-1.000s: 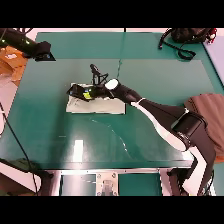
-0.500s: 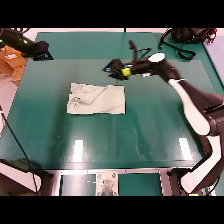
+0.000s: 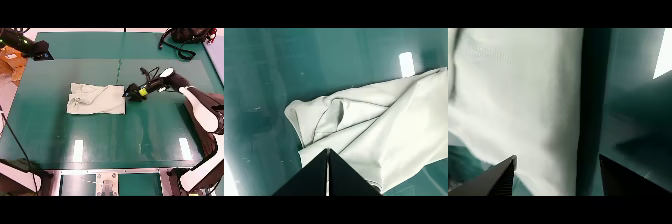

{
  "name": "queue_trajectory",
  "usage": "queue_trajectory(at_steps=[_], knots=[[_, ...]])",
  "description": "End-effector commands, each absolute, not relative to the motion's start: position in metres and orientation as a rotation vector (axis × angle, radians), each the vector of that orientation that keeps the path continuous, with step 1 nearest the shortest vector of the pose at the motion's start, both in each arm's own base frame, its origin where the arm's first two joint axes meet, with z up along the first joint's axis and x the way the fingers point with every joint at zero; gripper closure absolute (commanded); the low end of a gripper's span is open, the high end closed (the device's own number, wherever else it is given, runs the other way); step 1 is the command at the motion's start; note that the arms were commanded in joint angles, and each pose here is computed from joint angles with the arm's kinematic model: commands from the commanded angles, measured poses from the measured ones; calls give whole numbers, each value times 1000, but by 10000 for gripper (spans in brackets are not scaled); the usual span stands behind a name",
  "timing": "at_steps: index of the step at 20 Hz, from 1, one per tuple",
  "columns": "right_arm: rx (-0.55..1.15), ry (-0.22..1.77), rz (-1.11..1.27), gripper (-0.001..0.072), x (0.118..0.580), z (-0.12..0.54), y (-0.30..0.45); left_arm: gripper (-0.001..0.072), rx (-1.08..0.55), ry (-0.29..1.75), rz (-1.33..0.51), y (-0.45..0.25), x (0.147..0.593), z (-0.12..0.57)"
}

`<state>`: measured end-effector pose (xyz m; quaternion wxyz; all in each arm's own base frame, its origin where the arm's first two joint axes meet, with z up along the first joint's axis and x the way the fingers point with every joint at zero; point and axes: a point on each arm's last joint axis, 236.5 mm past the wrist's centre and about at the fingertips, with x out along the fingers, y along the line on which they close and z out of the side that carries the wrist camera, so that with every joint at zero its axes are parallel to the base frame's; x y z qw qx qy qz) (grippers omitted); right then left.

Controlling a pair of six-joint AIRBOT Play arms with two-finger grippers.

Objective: Fold the shirts.

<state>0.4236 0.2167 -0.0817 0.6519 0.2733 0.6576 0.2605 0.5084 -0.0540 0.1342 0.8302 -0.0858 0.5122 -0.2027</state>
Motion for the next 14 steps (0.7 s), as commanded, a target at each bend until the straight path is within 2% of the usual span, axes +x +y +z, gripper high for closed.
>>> queue_trajectory(at_steps=[1, 3, 4, 5, 7, 9, 14], knots=[[549, 1441, 577, 132, 417, -106, 253, 681, -183, 1086, -430, -54, 508, 135], [591, 1400, 614, 154, 416, -96, 290, 681, -183, 1086, -430, -54, 508, 135], [627, 1386, 637, 384, 416, -88, 306, 681, -183, 1087, -431, -54, 508, 135], [647, 1367, 677, 704, 416, -76, 319, 681, -181, 1086, -432, -54, 508, 135], [676, 1331, 803, 696, 418, -32, 338, 680, -181, 1086, -432, -54, 508, 135], [676, 1230, 914, 696, 431, 39, 340, 681, -180, 1086, -432, -54, 508, 135], [781, 874, 886, 697, 481, 241, 261, 680, -180, 1095, -435, -54, 506, 134]])
